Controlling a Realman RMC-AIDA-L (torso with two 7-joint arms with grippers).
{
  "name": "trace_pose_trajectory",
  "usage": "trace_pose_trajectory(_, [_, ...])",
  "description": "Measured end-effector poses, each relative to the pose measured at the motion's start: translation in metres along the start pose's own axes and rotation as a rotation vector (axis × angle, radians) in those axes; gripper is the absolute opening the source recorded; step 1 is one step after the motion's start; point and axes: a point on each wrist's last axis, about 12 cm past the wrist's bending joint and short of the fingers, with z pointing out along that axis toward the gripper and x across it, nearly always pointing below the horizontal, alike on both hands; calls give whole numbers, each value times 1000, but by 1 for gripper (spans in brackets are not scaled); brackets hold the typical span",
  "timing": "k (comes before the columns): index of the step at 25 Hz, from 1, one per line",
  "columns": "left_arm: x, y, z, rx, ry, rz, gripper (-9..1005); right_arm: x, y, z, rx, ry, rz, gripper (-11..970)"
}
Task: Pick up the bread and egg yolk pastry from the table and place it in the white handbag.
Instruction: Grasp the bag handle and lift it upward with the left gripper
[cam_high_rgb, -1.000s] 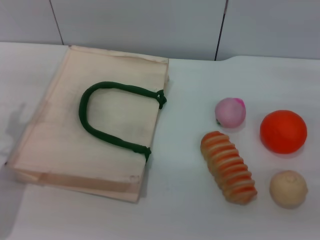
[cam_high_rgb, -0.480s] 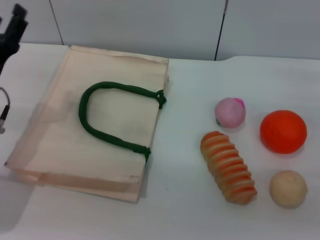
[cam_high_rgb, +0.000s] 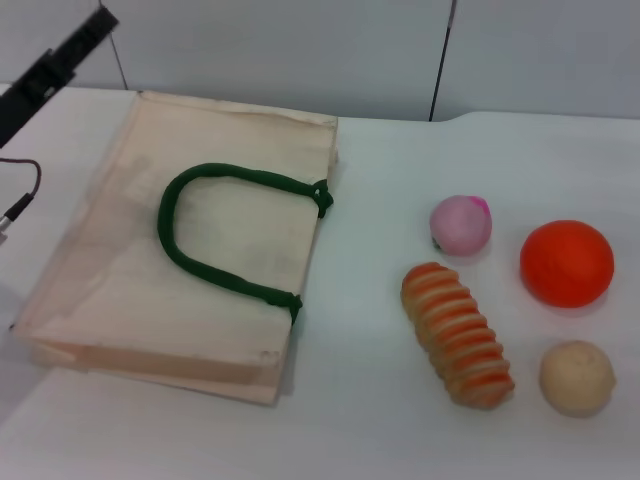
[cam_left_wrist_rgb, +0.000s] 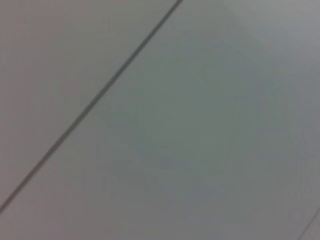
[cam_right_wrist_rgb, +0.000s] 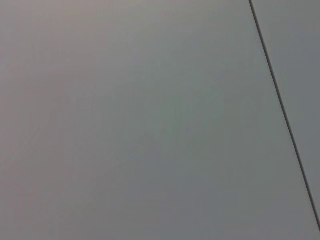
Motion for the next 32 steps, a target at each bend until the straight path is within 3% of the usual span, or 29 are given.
trace_pose_trajectory(7, [-15, 2, 17, -99, 289, -69, 756, 0, 0, 0, 1, 2, 0, 885])
trace_pose_trajectory(20, [-31, -4, 32, -328, 713, -59, 734, 1, -1, 0, 3, 8, -6, 885])
trace_pose_trajectory(25, [-31, -4, 37, -410, 802, -41, 726, 1, -2, 1, 4, 13, -9, 885])
trace_pose_trajectory(32, [-34, -8, 45, -415, 863, -14, 714, 1, -1, 2, 3, 12, -9, 885])
